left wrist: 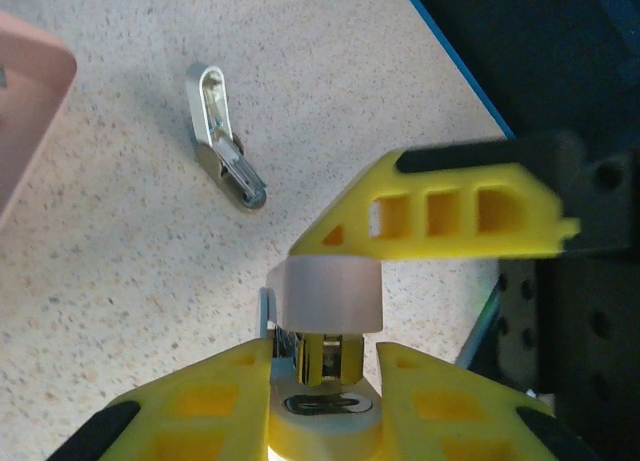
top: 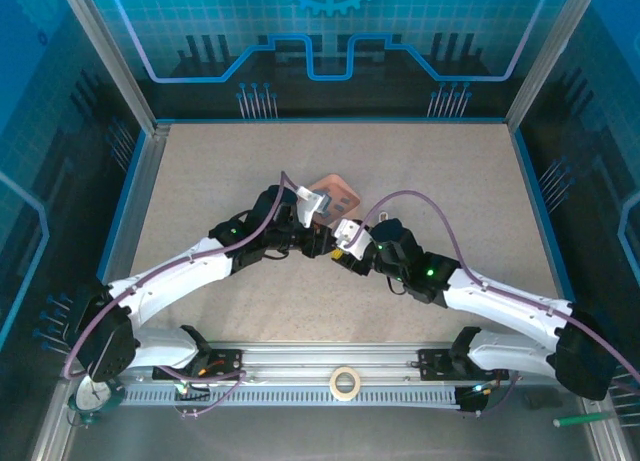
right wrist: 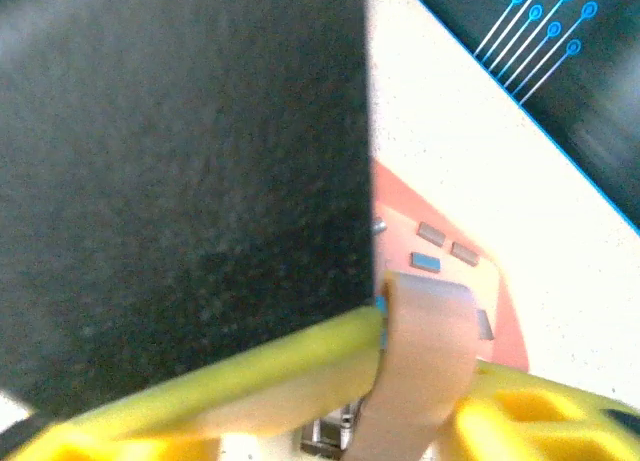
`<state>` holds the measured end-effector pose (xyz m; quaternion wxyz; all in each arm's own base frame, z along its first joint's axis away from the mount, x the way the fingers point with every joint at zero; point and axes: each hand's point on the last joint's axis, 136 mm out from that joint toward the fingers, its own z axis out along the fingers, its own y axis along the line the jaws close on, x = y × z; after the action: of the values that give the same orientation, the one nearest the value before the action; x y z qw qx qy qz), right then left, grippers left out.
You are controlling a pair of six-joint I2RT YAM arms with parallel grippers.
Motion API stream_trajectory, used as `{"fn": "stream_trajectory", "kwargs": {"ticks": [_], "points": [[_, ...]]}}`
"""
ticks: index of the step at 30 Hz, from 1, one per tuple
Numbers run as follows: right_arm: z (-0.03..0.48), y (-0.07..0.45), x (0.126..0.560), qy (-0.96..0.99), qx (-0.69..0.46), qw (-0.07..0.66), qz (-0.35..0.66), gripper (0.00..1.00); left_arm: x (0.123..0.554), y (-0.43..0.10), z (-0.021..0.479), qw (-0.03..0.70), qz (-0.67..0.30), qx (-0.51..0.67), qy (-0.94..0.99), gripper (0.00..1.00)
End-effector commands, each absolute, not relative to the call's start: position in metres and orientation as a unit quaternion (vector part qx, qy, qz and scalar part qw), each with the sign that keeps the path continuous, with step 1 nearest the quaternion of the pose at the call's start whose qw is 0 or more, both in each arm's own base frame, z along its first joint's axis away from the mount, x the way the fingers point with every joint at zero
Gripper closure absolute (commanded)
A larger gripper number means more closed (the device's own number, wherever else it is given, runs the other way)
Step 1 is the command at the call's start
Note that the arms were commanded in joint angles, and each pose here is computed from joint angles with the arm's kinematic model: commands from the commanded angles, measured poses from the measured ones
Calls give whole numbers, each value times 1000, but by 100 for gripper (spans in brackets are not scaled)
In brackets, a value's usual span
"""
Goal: Load the staples into the stapler
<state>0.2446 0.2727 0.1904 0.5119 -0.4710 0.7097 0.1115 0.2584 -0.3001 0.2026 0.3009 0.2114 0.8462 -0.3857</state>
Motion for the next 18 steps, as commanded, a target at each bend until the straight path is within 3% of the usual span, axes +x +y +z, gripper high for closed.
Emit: {"fn": "stream_trajectory", "kwargs": {"ticks": [1,3,9,15,18], "points": [[215,271,232,692,-462,529,164,38,260,-299,215,366,-372,287,803,95],[218,263,226,695,-459,518,196,37,255,-301,219,390,-371,327,777,100],[226,254,195,651,-499,477,315,38,221,-311,225,411,-396,457,682,100],[228,257,184,635,-528,444,348,40,195,-308,224,428,-395,537,611,100],[226,260,178,629,-543,421,364,46,191,-307,224,428,-393,551,599,100]]}}
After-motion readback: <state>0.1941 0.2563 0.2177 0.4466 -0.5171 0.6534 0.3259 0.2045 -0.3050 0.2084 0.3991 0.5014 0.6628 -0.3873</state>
